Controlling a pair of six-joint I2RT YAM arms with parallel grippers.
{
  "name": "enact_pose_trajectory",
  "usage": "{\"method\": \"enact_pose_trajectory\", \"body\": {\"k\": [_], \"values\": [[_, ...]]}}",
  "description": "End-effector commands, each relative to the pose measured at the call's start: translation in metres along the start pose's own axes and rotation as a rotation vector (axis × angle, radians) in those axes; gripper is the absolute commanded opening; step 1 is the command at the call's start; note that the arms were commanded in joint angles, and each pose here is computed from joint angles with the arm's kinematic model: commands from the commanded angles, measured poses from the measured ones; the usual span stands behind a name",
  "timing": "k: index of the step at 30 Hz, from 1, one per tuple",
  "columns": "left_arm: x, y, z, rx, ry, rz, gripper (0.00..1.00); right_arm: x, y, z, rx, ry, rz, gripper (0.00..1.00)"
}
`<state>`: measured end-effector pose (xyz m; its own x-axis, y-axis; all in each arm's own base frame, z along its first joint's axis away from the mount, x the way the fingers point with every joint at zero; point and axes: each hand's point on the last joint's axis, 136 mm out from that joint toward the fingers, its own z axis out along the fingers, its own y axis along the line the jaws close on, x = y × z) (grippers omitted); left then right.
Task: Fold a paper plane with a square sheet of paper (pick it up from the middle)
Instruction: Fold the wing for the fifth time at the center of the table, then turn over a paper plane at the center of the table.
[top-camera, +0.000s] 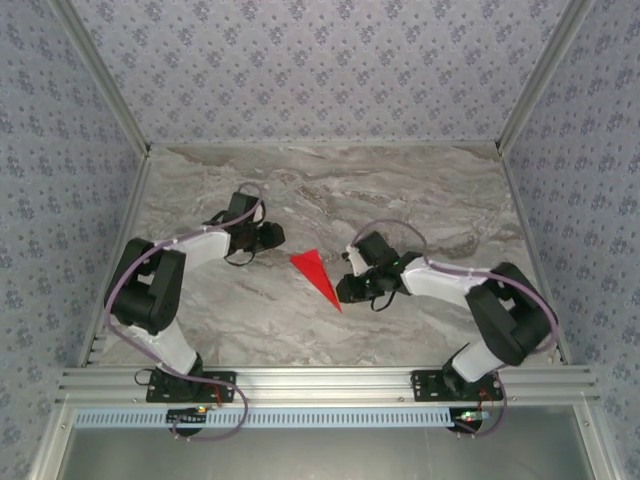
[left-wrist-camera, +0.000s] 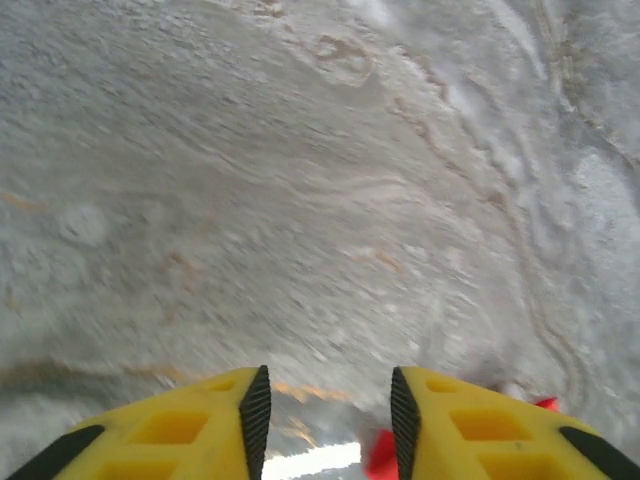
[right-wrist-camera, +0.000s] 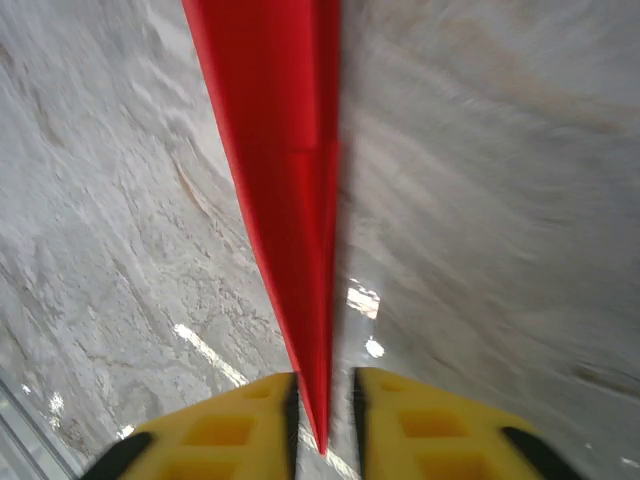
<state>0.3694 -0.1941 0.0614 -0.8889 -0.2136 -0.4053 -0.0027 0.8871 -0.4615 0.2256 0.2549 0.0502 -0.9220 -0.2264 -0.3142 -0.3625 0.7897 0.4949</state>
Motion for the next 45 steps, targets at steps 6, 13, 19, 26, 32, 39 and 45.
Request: {"method": "enact_pose_trajectory", "body": {"k": [6, 13, 19, 26, 32, 39, 45], "values": [[0.039, -0.035, -0.043, -0.248, 0.002, 0.042, 0.73, -0.043, -0.055, -0.070, 0.183, -0.232, 0.135, 0.65], [0.076, -0.068, -0.039, -0.322, 0.035, -0.029, 0.87, -0.040, -0.096, -0.071, 0.245, -0.298, 0.226, 0.93], [0.097, -0.085, -0.011, -0.336, 0.091, -0.097, 0.87, -0.030, -0.115, -0.069, 0.277, -0.308, 0.281, 0.94], [0.109, -0.075, 0.001, -0.424, 0.129, -0.140, 0.72, -0.028, -0.120, -0.068, 0.291, -0.303, 0.297, 0.93], [0.113, -0.070, -0.005, -0.432, 0.093, -0.185, 0.59, -0.027, -0.120, -0.063, 0.283, -0.282, 0.306, 0.92], [0.114, -0.061, -0.007, -0.445, 0.063, -0.222, 0.37, -0.026, -0.121, -0.059, 0.273, -0.268, 0.311, 0.91], [0.105, -0.070, -0.006, -0.408, 0.031, -0.206, 0.09, -0.026, -0.120, -0.058, 0.270, -0.264, 0.309, 0.91]]}}
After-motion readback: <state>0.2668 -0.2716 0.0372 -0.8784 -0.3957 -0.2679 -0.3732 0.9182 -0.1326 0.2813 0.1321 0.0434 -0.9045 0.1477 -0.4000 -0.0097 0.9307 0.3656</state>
